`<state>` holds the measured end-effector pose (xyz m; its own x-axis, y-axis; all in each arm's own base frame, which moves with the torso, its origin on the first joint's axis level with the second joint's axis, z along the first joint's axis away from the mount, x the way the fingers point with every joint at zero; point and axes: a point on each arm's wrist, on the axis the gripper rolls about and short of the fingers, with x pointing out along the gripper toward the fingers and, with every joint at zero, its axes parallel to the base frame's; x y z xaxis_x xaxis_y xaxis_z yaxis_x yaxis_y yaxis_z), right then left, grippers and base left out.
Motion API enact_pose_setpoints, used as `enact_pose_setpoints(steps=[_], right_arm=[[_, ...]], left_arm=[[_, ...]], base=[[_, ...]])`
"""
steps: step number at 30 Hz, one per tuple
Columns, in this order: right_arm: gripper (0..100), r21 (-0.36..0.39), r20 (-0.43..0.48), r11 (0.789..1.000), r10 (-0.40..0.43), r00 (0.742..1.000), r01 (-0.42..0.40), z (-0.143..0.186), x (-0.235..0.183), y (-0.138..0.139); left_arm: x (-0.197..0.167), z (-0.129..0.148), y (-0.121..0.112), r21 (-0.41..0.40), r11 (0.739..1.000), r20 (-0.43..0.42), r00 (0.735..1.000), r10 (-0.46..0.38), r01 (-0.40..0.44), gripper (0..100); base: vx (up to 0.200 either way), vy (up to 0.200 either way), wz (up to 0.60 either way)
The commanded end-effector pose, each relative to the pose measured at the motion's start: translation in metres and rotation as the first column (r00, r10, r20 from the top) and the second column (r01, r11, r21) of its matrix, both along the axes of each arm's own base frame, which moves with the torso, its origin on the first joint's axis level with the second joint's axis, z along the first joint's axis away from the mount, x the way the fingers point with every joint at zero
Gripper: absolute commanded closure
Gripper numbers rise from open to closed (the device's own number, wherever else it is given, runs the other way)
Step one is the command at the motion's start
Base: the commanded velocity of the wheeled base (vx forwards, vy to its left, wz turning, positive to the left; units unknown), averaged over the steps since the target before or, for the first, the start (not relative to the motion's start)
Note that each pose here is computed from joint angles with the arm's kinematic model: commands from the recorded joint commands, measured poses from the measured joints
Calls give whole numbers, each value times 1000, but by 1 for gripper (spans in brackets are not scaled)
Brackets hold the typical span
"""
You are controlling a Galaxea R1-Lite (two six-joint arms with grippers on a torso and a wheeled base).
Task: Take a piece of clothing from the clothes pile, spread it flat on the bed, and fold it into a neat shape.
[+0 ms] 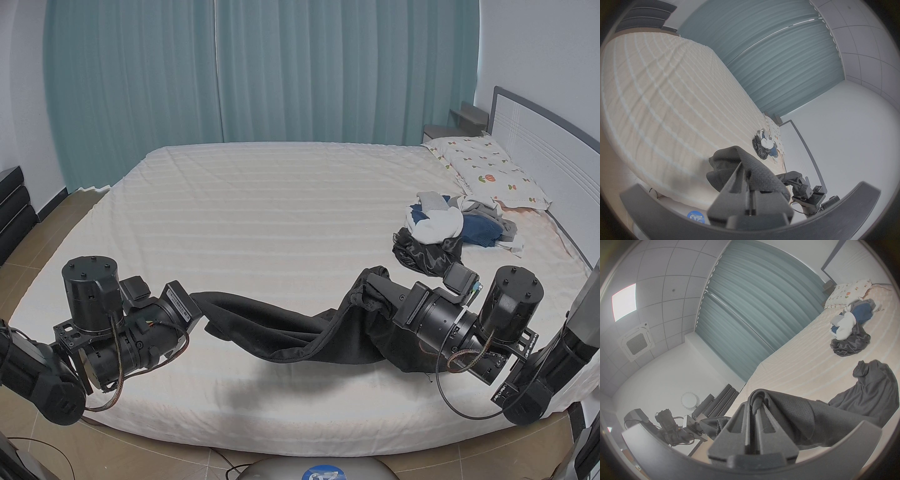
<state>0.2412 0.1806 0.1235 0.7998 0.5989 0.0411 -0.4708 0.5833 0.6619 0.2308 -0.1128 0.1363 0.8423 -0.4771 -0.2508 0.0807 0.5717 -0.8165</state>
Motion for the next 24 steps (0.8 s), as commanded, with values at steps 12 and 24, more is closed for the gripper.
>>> enact_pose_setpoints(steps=[12, 24], right_arm=[[100, -61, 54, 998, -10, 998, 13, 4, -3, 6], [100, -100, -17, 992, -73, 997, 71, -9, -15, -27]], left_arm=[[-10, 7, 9, -6, 1000, 15, 1000, 18, -17, 100], [-28, -11, 4, 32, 999, -53, 998, -21, 22, 100]], base=[[0, 200, 0], [-17, 33, 0]])
